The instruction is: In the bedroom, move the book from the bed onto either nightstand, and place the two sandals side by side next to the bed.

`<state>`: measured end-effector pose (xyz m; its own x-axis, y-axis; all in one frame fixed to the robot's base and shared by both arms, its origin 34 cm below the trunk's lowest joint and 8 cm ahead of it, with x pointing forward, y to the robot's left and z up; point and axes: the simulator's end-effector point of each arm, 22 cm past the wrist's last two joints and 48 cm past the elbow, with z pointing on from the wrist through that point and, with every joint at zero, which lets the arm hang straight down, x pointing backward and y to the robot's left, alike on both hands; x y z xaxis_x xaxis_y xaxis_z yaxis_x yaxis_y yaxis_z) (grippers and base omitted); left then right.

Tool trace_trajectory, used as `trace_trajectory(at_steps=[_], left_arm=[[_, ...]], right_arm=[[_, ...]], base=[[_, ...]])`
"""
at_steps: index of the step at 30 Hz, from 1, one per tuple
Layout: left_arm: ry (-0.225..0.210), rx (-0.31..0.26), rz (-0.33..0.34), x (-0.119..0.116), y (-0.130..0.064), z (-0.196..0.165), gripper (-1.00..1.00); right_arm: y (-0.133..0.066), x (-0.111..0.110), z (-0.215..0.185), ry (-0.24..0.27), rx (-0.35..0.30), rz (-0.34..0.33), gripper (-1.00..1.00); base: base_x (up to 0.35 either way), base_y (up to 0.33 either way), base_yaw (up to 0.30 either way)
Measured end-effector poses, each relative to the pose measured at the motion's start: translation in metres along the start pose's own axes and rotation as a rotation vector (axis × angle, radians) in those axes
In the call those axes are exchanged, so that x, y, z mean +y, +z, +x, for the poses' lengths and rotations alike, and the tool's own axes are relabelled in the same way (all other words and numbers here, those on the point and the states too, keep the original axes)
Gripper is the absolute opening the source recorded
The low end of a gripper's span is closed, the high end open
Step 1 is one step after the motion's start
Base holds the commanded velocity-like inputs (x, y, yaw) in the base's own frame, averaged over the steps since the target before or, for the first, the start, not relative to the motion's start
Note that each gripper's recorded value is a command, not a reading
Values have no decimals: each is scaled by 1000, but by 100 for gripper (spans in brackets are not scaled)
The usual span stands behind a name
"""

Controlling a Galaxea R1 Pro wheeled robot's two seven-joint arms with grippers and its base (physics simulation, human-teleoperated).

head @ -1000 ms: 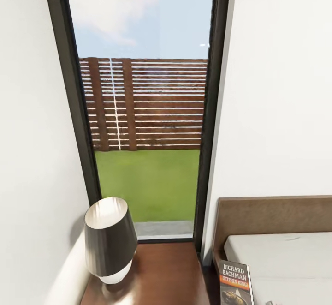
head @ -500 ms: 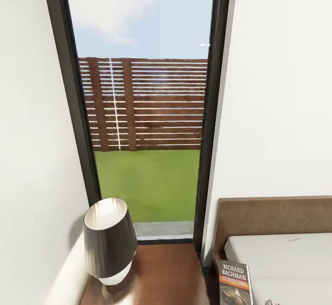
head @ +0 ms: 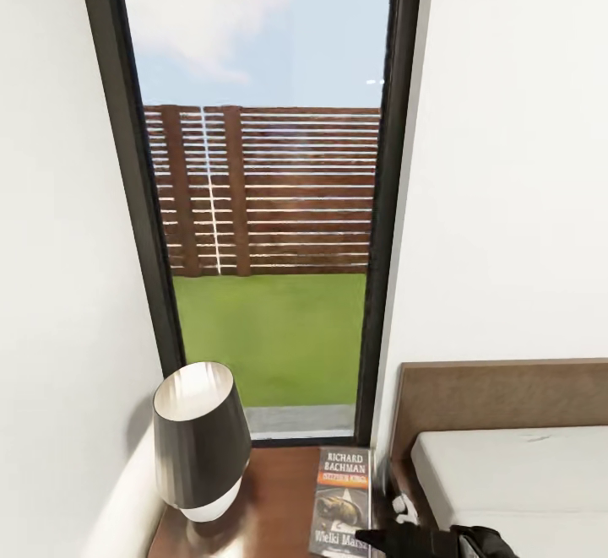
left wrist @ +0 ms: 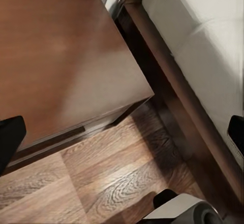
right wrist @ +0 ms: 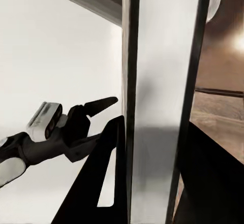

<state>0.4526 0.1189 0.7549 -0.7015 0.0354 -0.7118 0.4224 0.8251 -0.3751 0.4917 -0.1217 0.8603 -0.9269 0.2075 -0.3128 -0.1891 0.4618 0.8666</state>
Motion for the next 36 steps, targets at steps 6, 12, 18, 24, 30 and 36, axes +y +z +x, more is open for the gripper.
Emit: trace_trajectory(at_steps=[6,12,18,24,30,36], left_arm=[[19,-49,69,-21,5,-25,100],[23,-115,138,-36,4,-56,100],[34,-168,154,-41,2,-88,100],[28,-170,150,-39,2,-88,100],[23,-166,151,-40,1,-85,100],[21,-165,151,-40,2,-84,100]], right_arm=[[13,26,-8,105,64,-43,-100],[12,48,-29,100,69,-71,-100],[8,73,-56,135,-10,-162,-100],[9,68,-58,144,-18,-142,-100],[12,27,-55,163,-21,47,-100],[18,40,-69,234,-86,-5,-100]], base=[[0,0,0],[0,0,0],[0,0,0],[0,0,0],[0,0,0],[0,0,0]])
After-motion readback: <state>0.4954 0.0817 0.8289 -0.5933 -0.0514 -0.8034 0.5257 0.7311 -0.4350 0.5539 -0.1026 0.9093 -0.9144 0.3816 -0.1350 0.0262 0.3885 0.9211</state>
